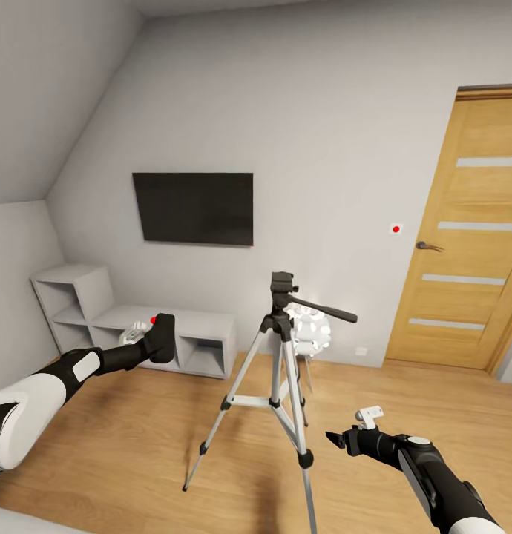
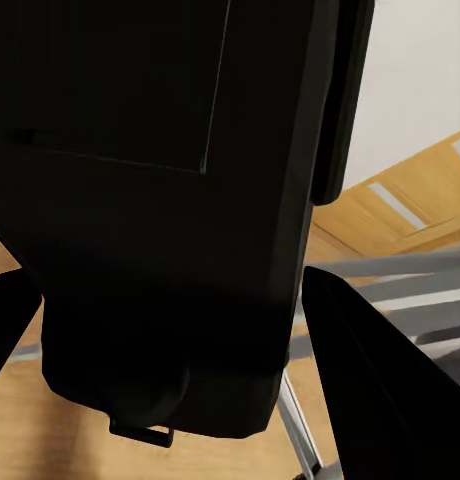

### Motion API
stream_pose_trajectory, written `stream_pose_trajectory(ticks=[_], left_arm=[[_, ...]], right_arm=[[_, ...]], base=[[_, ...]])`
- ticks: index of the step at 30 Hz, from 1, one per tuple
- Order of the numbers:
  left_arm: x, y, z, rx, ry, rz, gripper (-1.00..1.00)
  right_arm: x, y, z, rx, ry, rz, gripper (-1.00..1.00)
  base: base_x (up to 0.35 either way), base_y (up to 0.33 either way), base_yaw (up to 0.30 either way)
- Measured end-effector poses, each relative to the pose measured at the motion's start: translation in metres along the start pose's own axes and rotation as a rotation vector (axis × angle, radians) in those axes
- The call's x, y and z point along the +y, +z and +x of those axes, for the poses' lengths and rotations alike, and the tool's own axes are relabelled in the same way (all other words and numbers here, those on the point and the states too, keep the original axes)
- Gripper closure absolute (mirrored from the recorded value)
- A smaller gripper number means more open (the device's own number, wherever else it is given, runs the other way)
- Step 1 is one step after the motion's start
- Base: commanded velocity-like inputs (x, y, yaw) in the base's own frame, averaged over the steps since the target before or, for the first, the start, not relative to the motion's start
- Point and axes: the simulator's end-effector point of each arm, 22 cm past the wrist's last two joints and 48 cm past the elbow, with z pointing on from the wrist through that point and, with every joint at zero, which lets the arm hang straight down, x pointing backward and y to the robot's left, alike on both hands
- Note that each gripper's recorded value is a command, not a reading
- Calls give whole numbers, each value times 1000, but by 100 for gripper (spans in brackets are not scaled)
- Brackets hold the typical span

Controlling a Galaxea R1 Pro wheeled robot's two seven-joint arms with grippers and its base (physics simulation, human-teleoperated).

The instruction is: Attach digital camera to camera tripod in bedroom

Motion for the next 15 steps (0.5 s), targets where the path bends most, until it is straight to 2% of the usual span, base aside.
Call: stream_pose_trajectory(ticks=[6, 15], left_arm=[[0, 0, 0, 0, -1, 1, 100], [0, -1, -1, -5, -8, 2, 100]], right_arm=[[1, 0, 0, -2, -1, -1, -100], [0, 0, 0, -4, -5, 0, -100]], base=[[21, 0, 0], [267, 0, 0]])
